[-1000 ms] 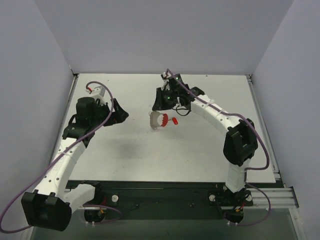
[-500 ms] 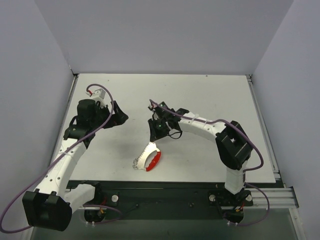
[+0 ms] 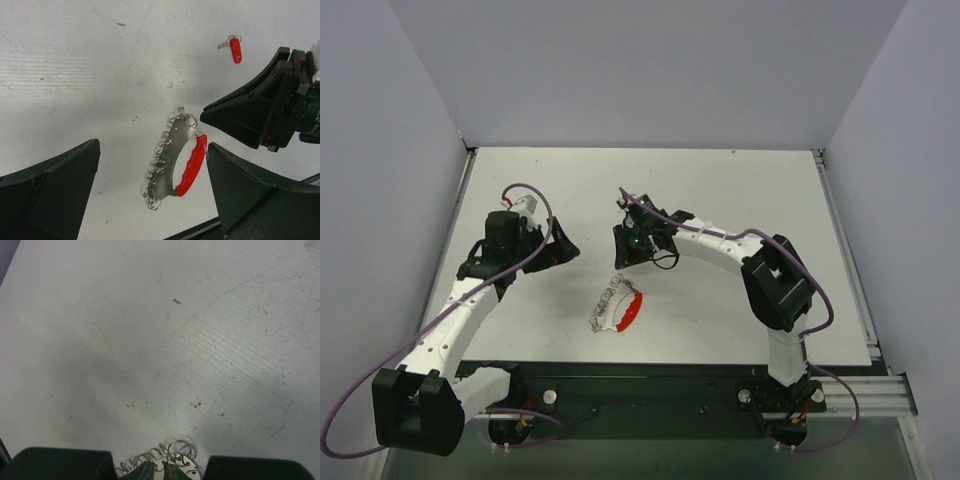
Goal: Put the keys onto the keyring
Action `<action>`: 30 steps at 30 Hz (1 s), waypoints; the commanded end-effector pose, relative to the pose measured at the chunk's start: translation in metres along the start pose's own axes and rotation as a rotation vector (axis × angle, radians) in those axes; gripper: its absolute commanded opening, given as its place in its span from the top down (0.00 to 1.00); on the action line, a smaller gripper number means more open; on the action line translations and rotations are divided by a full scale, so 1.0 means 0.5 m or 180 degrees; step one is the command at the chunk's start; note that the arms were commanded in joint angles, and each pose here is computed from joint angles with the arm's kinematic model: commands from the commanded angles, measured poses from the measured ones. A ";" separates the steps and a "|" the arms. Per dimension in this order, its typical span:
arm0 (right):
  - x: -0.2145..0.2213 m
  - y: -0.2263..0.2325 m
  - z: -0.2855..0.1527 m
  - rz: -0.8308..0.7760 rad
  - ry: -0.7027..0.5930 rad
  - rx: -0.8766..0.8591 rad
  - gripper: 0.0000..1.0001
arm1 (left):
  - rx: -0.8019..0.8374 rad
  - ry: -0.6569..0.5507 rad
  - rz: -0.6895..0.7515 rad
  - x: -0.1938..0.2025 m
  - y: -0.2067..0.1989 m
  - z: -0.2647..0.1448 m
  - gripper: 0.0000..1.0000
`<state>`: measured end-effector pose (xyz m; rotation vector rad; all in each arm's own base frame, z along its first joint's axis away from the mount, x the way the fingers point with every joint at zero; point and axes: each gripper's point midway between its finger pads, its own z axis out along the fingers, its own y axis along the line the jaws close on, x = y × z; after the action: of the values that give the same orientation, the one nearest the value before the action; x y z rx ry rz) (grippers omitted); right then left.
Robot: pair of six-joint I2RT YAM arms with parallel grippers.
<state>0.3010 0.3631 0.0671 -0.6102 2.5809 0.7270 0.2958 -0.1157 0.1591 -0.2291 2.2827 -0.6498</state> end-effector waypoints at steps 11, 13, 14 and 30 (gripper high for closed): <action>-0.131 0.031 -0.083 -0.0031 -0.0535 -0.0131 0.66 | 0.0084 -0.0051 0.0013 -0.018 -0.012 0.000 0.02; -0.096 0.012 -0.081 0.0087 -0.0449 -0.0124 0.52 | 0.0185 0.0057 -0.0001 -0.002 -0.019 0.007 0.03; -0.087 0.006 -0.080 0.0111 -0.0443 -0.0121 0.49 | 0.0228 0.0087 0.0017 0.003 -0.022 0.011 0.03; 0.012 -0.012 -0.090 0.0400 -0.0735 -0.0317 0.04 | 0.0673 0.0495 -0.0159 0.113 -0.052 0.093 0.11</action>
<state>0.2811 0.3157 0.0750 -0.4103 2.5111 0.8088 0.2759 -0.1596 0.1017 -0.1692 2.4290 -0.8472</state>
